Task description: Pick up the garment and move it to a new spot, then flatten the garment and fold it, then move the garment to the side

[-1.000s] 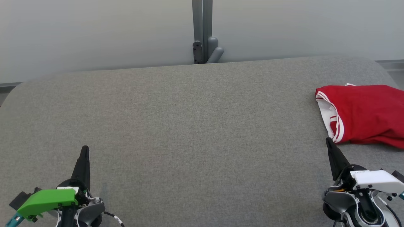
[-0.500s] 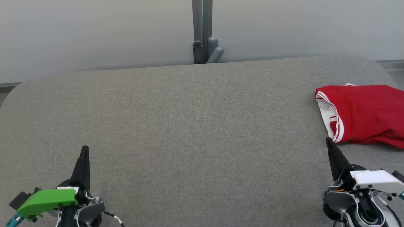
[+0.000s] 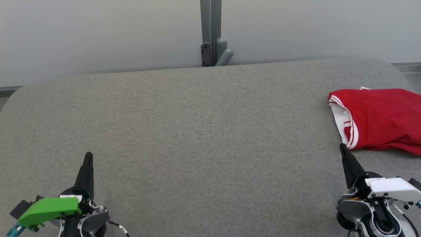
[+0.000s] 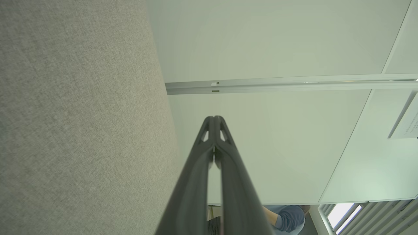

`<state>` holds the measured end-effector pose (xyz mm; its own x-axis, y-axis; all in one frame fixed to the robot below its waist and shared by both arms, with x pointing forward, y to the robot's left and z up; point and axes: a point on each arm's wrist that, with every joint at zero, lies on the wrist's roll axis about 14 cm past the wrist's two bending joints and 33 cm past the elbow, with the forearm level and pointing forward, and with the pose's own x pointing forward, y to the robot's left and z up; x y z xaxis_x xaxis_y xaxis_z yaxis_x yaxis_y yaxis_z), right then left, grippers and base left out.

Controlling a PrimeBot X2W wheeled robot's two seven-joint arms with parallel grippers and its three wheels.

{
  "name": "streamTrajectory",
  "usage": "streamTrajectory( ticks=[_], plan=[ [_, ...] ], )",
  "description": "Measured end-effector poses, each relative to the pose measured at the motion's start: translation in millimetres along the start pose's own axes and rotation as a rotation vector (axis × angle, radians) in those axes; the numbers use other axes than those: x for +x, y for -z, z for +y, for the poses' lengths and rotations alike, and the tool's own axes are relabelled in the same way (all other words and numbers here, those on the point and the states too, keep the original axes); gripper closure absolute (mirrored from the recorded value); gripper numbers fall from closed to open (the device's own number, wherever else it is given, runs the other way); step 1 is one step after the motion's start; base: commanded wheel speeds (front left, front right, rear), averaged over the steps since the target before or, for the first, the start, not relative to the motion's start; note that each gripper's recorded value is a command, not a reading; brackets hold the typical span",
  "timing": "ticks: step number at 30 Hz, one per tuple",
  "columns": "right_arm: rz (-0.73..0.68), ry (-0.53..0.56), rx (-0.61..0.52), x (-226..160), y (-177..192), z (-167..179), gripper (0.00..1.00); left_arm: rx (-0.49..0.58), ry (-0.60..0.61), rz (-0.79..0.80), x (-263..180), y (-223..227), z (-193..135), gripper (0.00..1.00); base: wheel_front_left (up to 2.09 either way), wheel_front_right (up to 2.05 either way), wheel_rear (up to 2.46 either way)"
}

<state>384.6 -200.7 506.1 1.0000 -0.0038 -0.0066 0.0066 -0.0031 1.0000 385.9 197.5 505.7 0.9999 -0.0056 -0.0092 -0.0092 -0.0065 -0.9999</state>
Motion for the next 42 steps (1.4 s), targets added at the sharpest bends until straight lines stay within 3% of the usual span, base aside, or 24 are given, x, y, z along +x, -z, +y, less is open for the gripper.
streamTrajectory(
  ticks=[42],
  plan=[
    [0.000,0.000,0.000,0.0,0.0,0.1,1.00,0.000,0.000,0.000,0.0,0.0,0.0,1.00,0.00,0.00,0.00]
  ],
)
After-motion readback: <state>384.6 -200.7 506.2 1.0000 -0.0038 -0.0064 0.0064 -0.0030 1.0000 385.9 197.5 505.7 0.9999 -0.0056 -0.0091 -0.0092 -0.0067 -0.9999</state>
